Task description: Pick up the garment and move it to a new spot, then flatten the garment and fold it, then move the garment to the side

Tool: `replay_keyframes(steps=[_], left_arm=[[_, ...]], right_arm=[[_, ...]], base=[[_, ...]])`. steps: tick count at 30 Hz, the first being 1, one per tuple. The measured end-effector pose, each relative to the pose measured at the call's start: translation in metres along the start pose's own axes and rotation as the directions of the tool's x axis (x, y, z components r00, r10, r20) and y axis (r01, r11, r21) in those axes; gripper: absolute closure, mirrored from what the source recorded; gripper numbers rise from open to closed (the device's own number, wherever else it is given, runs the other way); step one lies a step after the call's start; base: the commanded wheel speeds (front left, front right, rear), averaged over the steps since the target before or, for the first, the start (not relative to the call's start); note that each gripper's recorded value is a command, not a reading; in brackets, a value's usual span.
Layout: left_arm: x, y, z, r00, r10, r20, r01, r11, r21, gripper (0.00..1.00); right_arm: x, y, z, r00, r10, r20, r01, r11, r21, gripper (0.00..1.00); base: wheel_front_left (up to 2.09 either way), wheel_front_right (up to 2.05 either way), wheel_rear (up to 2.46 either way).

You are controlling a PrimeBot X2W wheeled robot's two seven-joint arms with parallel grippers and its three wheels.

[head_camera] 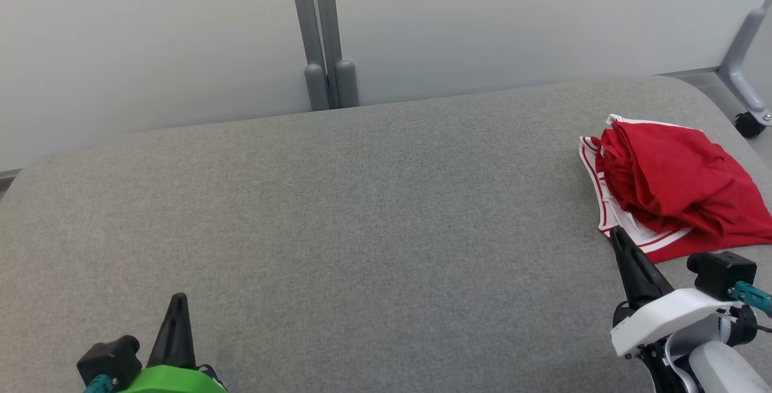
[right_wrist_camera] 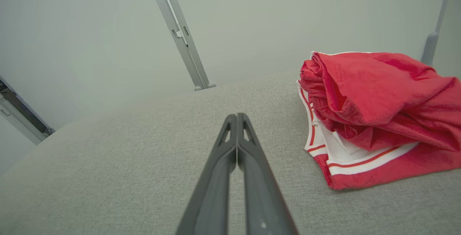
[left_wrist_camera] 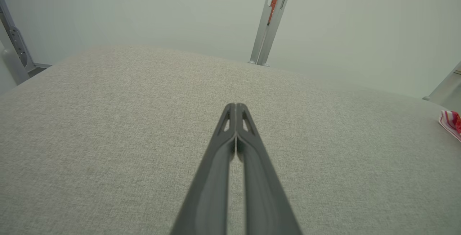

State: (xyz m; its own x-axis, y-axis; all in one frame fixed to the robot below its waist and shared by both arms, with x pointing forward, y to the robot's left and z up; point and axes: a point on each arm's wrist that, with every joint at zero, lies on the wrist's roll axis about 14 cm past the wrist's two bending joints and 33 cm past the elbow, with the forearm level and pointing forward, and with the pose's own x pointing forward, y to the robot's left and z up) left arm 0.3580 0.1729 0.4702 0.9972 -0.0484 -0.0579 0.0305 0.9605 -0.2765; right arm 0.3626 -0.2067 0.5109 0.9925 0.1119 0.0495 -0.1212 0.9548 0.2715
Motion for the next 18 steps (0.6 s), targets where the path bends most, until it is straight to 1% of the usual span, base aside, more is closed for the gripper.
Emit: replay_keyframes(steps=[8, 18], left_arm=[[0.0010, 0.0036, 0.0007, 1.000, 0.025, -0.008, -0.026, 0.990, -0.141, 1.00], [0.0040, 0.0074, 0.0033, 0.999, 0.047, -0.019, -0.051, 0.955, -0.292, 1.00]], right_arm=[[0.0032, -0.0032, 0.0007, 0.999, -0.039, -0.001, 0.039, 0.990, 0.136, 1.00], [0.0067, -0.0052, 0.0008, 0.997, -0.074, -0.005, 0.072, 0.954, 0.292, 1.00]], base=[[0.00, 0.00, 0.00], [0.00, 0.00, 0.00]])
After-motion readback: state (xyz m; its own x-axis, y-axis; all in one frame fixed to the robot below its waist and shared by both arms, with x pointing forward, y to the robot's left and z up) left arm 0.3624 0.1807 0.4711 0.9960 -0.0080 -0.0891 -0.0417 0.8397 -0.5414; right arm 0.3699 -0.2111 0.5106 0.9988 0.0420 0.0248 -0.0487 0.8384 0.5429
